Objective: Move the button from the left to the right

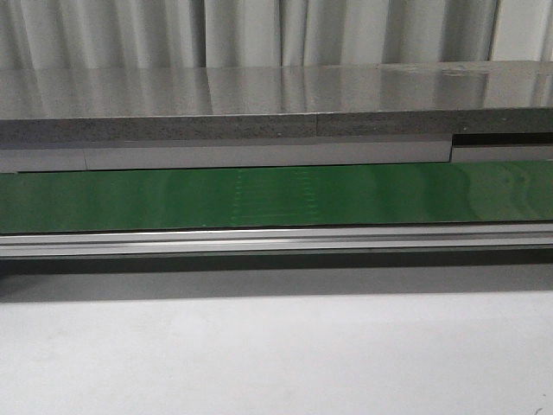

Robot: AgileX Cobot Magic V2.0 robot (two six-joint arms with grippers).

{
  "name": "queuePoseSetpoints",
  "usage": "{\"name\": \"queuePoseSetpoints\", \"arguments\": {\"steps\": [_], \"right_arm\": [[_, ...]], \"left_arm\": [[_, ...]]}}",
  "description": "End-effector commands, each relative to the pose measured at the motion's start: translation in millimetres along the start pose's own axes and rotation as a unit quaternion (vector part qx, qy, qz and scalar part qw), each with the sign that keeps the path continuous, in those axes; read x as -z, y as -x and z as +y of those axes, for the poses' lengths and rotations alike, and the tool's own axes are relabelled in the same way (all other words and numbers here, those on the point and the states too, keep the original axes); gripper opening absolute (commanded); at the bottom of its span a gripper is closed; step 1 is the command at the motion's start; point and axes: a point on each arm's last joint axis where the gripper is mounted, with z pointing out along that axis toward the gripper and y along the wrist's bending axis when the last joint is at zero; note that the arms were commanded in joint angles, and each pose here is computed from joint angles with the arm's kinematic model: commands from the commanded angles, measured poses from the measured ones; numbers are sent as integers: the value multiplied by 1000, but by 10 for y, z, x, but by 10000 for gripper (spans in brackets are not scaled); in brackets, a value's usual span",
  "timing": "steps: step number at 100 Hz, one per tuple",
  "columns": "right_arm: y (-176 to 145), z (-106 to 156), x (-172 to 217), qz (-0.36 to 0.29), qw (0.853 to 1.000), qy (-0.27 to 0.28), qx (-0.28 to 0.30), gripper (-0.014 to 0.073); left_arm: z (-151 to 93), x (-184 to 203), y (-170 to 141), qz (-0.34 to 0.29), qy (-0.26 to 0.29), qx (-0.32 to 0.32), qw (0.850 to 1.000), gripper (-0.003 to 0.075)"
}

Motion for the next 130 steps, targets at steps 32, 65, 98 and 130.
{"name": "queuePoseSetpoints", "arguments": {"steps": [32, 65, 98, 130], "right_arm": [[143, 18, 29, -59, 998, 7, -1, -57], [143, 18, 29, -59, 998, 7, -1, -57], [143, 18, 29, -59, 998, 7, -1, -57], [143, 18, 29, -59, 998, 7, -1, -57]], "left_arm": [[0, 11, -44, -37, -2, 13, 999, -21], [-23, 13, 435, -12, -6, 57, 998, -21], [-75, -215, 1303, 124, -6, 59, 991, -21], [-101, -620, 1602, 289, -1, 56, 956, -20]]}}
